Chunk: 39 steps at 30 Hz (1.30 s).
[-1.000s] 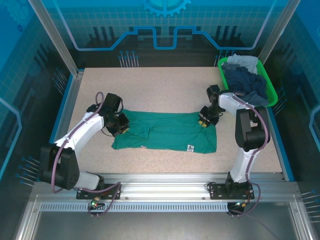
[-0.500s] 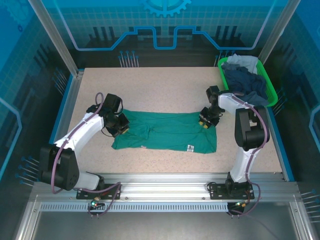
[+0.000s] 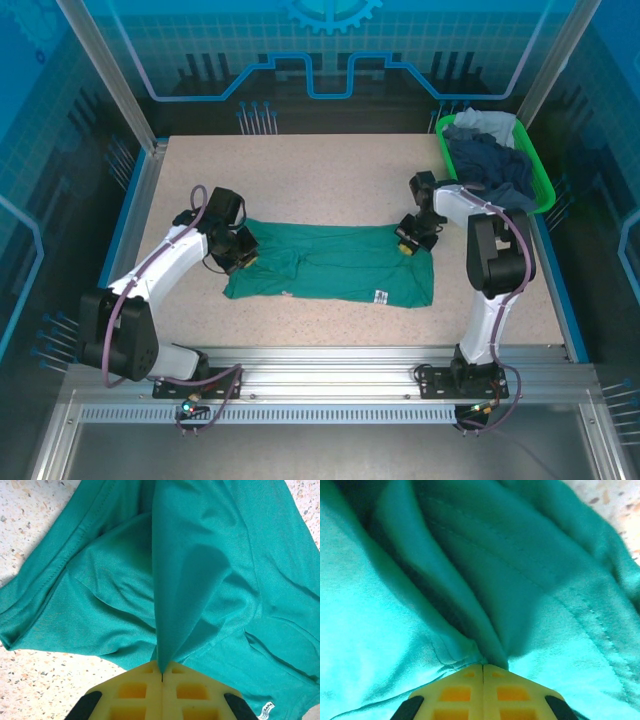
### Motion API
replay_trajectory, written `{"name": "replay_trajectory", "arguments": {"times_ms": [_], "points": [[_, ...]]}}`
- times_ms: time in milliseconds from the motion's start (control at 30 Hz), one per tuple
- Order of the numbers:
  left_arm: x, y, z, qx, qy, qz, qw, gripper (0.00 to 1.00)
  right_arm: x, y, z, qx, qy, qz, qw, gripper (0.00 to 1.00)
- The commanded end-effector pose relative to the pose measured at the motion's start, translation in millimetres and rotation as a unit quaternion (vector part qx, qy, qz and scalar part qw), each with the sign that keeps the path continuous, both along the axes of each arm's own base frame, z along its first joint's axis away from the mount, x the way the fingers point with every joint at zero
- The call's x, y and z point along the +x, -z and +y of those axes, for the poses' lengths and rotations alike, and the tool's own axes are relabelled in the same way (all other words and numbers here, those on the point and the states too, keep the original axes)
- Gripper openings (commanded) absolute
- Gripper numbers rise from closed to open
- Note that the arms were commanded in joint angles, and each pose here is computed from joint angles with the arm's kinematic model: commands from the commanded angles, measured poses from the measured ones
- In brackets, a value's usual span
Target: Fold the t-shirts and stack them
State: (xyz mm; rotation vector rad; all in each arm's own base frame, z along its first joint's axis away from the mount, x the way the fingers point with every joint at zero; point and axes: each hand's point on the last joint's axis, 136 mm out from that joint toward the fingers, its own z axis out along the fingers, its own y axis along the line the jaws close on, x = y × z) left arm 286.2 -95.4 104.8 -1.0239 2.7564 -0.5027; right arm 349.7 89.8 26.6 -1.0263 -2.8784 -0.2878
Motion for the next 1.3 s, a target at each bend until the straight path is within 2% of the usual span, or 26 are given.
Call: {"name": "replay_trajectory", "arguments": {"times_ms": [0,333,600,800,1000,1267], "points": [[-2,-14,-1,-0.008,-0.002,-0.011,1.000,0.00,-1,-28,1,-0.013,-0.011,-0.019,1.000,0.00],[-8,-54,10,0.005,-0.024,-0.047,0.999,0.00,-18,-49,-4,-0.018,-0.018,-0.023,0.999,0.00],[-27,-63,13,-0.003,-0.041,-0.046,0.998,0.00,-33,-59,-8,-0.025,-0.026,-0.021,0.999,0.00],[-42,-42,14,-0.004,-0.042,-0.024,0.999,0.00,-49,-39,-7,-0.024,-0.033,-0.003,0.999,0.00],[-51,9,4,-0.028,-0.051,0.023,0.998,0.00,-55,-12,-4,-0.024,-0.037,0.020,0.999,0.00],[-44,25,15,0.014,-0.045,0.027,0.999,0.00,-54,-11,-8,-0.041,-0.042,0.023,0.998,0.00]]}}
